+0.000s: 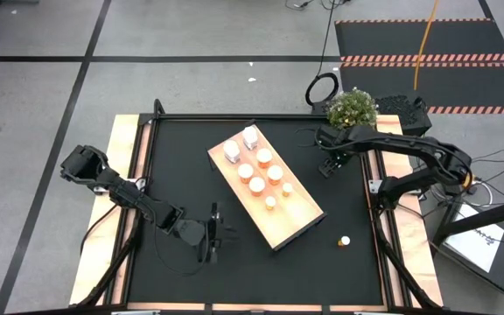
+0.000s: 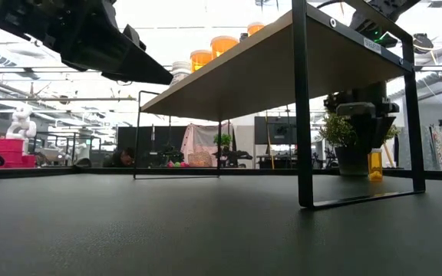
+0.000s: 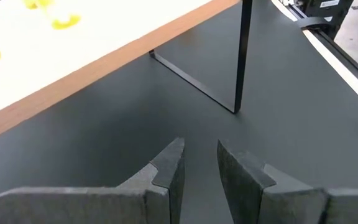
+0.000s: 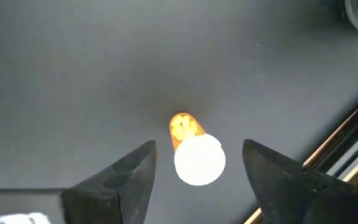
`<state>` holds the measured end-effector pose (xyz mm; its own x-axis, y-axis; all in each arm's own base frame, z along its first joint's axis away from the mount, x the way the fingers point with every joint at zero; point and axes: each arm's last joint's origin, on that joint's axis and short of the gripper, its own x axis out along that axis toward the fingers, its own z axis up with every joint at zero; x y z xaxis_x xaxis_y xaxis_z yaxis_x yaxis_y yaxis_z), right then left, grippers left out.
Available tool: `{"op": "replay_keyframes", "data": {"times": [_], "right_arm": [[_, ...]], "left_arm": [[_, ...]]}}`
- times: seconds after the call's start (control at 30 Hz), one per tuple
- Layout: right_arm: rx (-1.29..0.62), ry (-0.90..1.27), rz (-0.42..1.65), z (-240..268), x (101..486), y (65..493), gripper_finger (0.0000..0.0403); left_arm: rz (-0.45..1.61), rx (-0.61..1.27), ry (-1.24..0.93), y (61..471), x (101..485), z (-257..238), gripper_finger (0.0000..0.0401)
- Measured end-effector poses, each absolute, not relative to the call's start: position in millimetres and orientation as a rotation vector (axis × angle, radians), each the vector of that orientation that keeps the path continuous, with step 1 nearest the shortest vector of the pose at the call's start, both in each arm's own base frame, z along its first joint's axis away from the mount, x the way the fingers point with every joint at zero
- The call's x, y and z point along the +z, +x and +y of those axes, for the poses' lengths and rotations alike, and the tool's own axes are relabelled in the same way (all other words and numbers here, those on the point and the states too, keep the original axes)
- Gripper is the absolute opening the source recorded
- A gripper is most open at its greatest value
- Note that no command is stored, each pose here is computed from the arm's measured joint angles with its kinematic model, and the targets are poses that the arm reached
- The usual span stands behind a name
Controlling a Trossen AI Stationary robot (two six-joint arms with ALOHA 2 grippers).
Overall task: Pick and place medicine bottles onto shelf by color
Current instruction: Put the top orange tablet bottle on the shelf aligned with the orange tablet bottles
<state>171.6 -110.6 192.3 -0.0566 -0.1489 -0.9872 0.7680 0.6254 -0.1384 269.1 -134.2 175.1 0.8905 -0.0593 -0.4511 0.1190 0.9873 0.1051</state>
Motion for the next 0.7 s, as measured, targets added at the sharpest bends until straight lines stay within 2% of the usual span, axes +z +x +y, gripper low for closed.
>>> {"op": "replay_keyframes", "data": {"times": [0.4, 0.7], "right_arm": [[-0.833, 0.580, 1.451, -111.4, 189.1, 172.9, 0.0192], [-0.833, 0.586, 1.455, -111.0, 189.1, 172.5, 0.0134]], "left_arm": [[0.473, -0.092, 0.130, 268.6, 174.2, -134.2, 0.0097], [0.473, -0.092, 0.129, 268.6, 174.2, -134.2, 0.0097]]}}
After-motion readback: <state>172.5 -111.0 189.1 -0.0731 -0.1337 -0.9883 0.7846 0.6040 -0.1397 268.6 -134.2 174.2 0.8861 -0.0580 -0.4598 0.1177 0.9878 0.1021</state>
